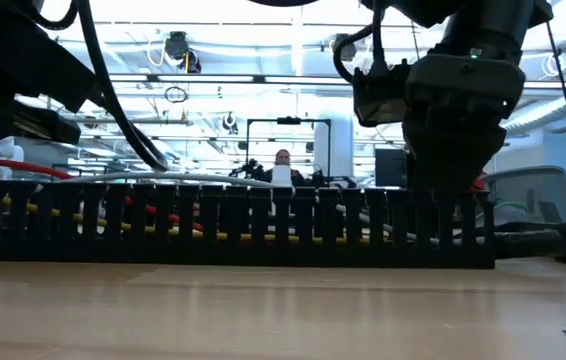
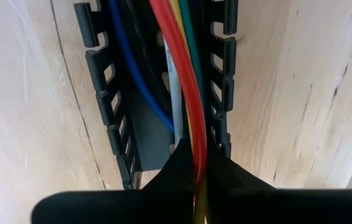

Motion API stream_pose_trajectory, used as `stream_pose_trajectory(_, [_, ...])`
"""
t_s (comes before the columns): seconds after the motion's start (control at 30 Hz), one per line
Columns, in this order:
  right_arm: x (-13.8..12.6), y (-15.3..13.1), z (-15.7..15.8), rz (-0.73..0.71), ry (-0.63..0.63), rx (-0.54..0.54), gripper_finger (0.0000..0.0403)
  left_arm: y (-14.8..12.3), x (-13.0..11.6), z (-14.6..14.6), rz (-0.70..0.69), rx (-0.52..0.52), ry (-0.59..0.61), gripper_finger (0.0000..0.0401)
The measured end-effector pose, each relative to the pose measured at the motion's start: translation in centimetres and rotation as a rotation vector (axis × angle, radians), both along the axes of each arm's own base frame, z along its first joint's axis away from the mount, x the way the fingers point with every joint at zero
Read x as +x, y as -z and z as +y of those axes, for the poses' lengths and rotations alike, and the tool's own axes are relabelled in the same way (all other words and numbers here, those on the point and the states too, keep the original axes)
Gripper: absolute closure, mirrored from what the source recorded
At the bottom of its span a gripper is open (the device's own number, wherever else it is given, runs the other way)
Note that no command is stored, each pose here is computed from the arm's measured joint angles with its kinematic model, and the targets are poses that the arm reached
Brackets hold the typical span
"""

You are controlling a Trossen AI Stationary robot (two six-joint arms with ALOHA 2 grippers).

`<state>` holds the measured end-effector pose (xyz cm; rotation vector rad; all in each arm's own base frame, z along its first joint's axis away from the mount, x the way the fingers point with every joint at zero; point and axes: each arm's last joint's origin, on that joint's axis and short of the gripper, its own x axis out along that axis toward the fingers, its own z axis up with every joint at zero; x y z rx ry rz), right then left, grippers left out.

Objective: Ziptie cables
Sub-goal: Put the zip-tied cables in the black cable duct

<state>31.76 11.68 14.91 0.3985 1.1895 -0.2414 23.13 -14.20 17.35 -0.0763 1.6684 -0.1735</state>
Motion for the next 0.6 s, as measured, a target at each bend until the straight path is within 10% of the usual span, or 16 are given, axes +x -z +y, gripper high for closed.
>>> stream_pose_trajectory(0.3, [-0.06,-0.07,-0.02,0.0,-0.03,-0.013,0.039,0.0,-0.03,0.01,0.002,0.001,0.002,0.0395])
stream_pose_trajectory(0.6, [-0.05,-0.08,0.02,0.0,-0.036,-0.008,0.0399,-0.01,-0.12,0.04,0.018,-0.004,0.001,0.0395])
